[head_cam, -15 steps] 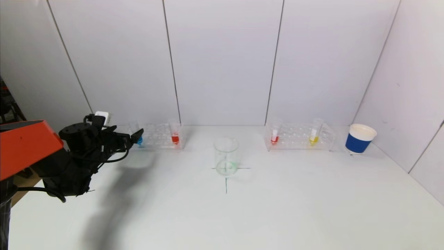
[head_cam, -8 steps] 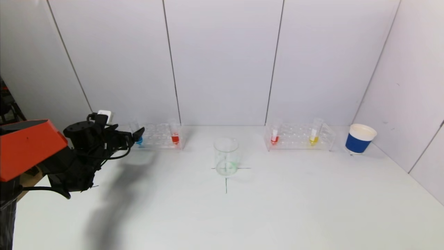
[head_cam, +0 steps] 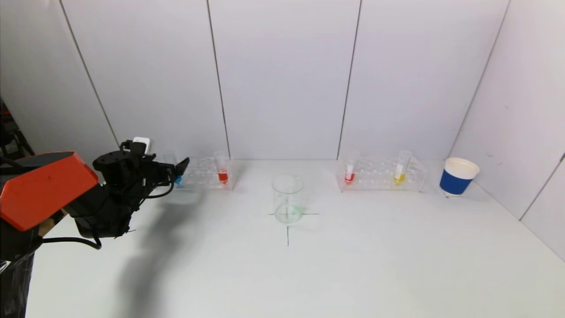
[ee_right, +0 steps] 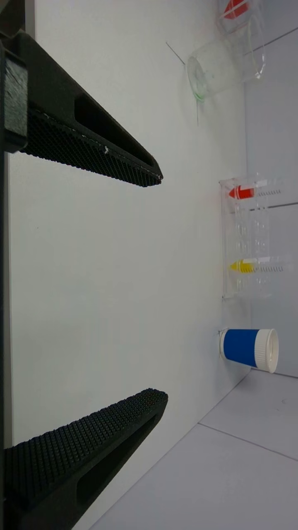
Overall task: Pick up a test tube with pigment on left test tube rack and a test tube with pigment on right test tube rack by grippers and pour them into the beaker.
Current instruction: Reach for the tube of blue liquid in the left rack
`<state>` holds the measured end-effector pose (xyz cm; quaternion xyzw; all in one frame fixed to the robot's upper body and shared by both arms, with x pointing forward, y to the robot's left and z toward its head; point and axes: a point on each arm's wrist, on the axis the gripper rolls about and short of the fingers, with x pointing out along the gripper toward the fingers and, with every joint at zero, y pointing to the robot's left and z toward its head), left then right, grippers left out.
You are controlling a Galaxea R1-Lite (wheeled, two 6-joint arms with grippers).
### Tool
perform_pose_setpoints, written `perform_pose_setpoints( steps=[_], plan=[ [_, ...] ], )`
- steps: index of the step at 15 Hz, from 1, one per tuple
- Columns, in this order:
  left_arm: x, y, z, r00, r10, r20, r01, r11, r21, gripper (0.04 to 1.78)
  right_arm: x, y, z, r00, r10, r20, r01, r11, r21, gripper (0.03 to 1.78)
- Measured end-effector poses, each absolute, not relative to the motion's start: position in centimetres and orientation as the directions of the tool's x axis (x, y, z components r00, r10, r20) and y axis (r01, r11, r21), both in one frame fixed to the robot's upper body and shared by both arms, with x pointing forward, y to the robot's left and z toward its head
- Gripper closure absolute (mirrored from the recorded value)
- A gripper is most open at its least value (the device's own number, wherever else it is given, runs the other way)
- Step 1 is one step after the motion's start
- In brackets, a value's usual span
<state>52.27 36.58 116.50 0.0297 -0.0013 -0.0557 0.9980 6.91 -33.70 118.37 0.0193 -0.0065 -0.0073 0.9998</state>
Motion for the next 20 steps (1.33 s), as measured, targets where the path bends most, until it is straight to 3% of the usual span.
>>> perform_pose_setpoints(
  steps=[20],
  plan=[
    [52.77,36.16,116.18,0.995,-0.095,0.004,0.094,0.994,0.059,0.06,6.91,-33.70,118.37,1.000,-0.015,0.012,0.015,0.999,0.039,0.04]
  ],
)
